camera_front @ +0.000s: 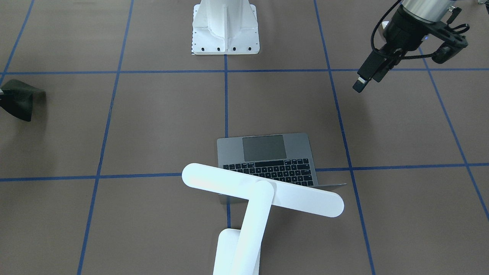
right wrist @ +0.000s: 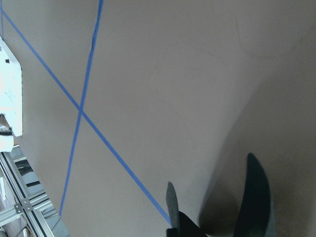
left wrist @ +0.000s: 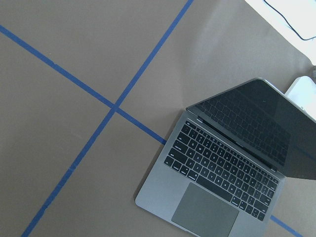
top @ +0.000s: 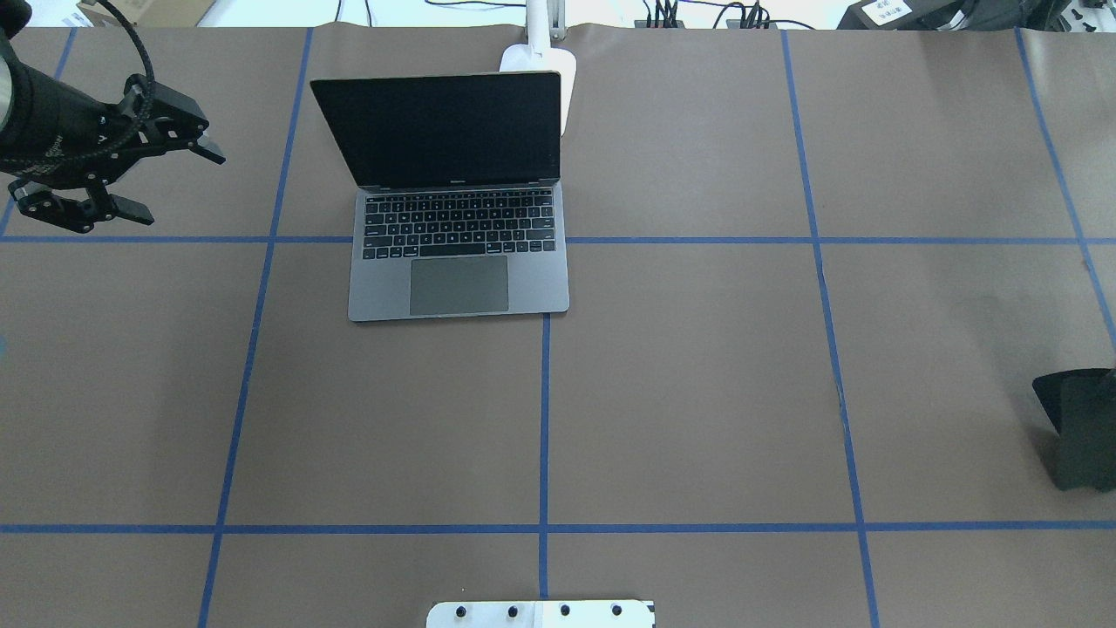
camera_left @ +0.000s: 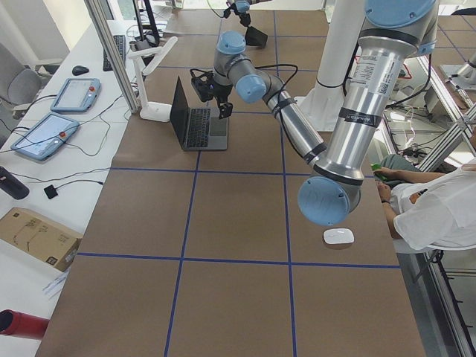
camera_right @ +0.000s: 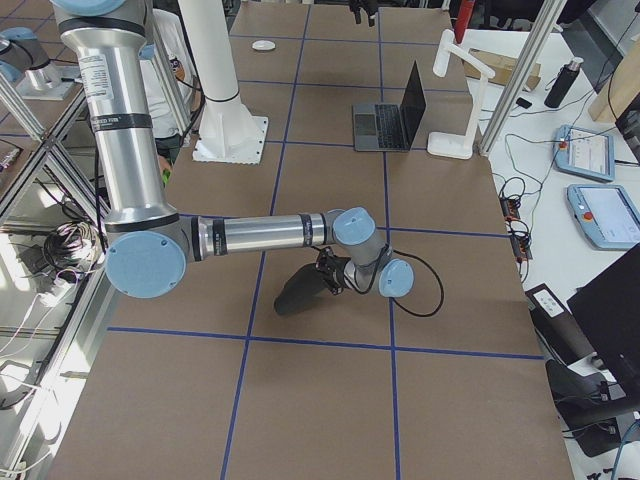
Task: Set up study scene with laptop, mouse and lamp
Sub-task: 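Lower the black mouse pad with the right gripper beside the laptop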
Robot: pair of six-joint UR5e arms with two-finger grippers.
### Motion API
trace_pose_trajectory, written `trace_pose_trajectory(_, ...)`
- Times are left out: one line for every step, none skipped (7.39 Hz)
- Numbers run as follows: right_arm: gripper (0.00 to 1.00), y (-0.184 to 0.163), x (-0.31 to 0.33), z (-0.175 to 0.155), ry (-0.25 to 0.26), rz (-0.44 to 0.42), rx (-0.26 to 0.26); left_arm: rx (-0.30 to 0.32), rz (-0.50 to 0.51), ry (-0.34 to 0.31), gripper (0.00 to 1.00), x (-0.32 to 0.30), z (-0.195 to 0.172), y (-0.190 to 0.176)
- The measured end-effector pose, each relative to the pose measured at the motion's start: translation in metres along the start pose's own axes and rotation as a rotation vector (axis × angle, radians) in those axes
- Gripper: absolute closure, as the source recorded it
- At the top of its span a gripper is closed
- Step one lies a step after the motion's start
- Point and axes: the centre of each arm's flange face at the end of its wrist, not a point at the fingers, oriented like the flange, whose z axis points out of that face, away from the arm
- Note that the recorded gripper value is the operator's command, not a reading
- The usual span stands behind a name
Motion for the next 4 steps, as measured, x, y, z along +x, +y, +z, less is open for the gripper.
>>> trace_pose_trajectory(1.00,-0.017,-0.011,-0.008,-0.007,0.043,0.038,0.000,-0.001,-0.001,0.05,0.000,0.000,0.000)
trace_pose_trajectory(1.00,-0.033,-0.021,-0.014,-0.018,0.087,0.079,0.000,-0.001,-0.002,0.05,-0.001,0.001,0.000)
trace_pose_trajectory(1.00,-0.052,-0.033,-0.021,-0.027,0.132,0.111,0.000,-0.001,-0.002,0.05,-0.001,0.001,0.000)
trace_pose_trajectory(1.00,-0.076,-0.051,-0.029,-0.037,0.173,0.137,0.000,-0.002,-0.003,0.05,-0.001,0.001,0.000)
